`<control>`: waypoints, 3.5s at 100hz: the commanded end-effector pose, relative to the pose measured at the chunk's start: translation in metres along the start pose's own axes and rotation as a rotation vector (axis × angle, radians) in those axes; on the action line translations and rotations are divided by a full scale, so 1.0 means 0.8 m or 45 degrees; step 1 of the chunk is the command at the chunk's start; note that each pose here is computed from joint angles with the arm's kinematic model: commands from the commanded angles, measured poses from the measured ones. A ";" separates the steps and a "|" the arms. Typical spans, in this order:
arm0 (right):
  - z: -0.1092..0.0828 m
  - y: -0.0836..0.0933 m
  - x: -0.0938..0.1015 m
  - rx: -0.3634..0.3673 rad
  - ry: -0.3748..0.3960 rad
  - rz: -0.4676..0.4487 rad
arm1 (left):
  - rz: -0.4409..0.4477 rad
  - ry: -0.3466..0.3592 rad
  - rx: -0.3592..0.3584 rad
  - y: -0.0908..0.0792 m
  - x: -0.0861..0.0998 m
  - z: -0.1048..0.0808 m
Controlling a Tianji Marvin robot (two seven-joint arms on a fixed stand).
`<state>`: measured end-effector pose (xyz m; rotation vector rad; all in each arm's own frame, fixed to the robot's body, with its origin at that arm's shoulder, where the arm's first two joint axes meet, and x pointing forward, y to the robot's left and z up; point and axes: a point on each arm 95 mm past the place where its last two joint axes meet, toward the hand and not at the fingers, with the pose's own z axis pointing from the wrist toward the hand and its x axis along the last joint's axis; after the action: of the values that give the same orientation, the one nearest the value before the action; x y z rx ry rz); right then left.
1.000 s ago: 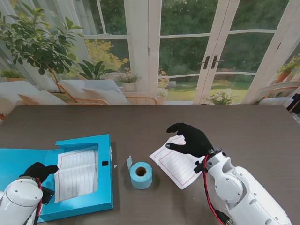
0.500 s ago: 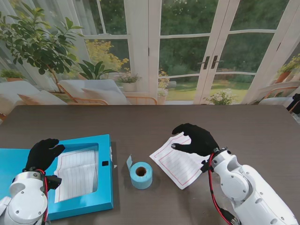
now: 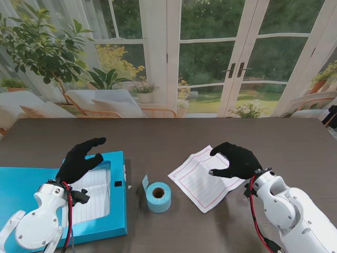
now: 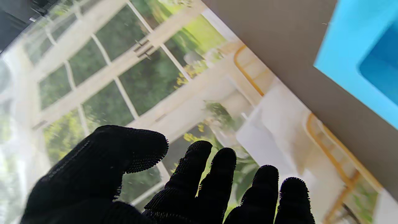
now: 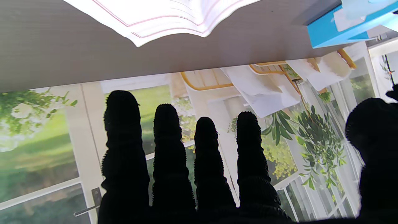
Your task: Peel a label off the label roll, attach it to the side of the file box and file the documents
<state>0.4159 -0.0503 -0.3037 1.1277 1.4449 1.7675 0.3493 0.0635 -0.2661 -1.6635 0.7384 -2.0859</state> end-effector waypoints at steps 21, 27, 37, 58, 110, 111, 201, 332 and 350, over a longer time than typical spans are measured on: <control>-0.021 -0.011 -0.032 0.136 -0.076 -0.101 | -0.046 0.108 -0.145 0.031 0.012 0.008; -0.025 -0.012 -0.039 0.176 -0.086 -0.145 | -0.065 0.122 -0.157 0.037 0.013 0.010; -0.029 -0.016 -0.050 0.226 -0.100 -0.217 | -0.096 0.126 -0.165 0.043 0.015 0.013; -0.029 -0.029 -0.064 0.285 -0.111 -0.338 | -0.121 0.124 -0.189 0.050 0.016 0.015; -0.023 -0.056 -0.074 0.439 -0.082 -0.503 | -0.147 0.067 -0.228 0.051 0.008 0.006; -0.022 -0.057 -0.074 0.440 -0.082 -0.504 | -0.147 0.066 -0.229 0.051 0.008 0.006; 0.001 -0.074 -0.072 0.505 0.050 -0.724 | -0.169 0.043 -0.241 0.050 0.007 0.000; 0.002 -0.085 -0.075 0.454 0.148 -0.579 | -0.214 -0.011 -0.283 0.052 0.009 -0.003; 0.002 -0.085 -0.072 0.386 0.187 -0.554 | -0.225 -0.018 -0.292 0.054 0.009 -0.002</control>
<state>0.4411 -0.0855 -0.3801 0.7416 1.9014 1.3791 0.3454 0.0286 -0.2871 -1.9103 0.8603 -2.1695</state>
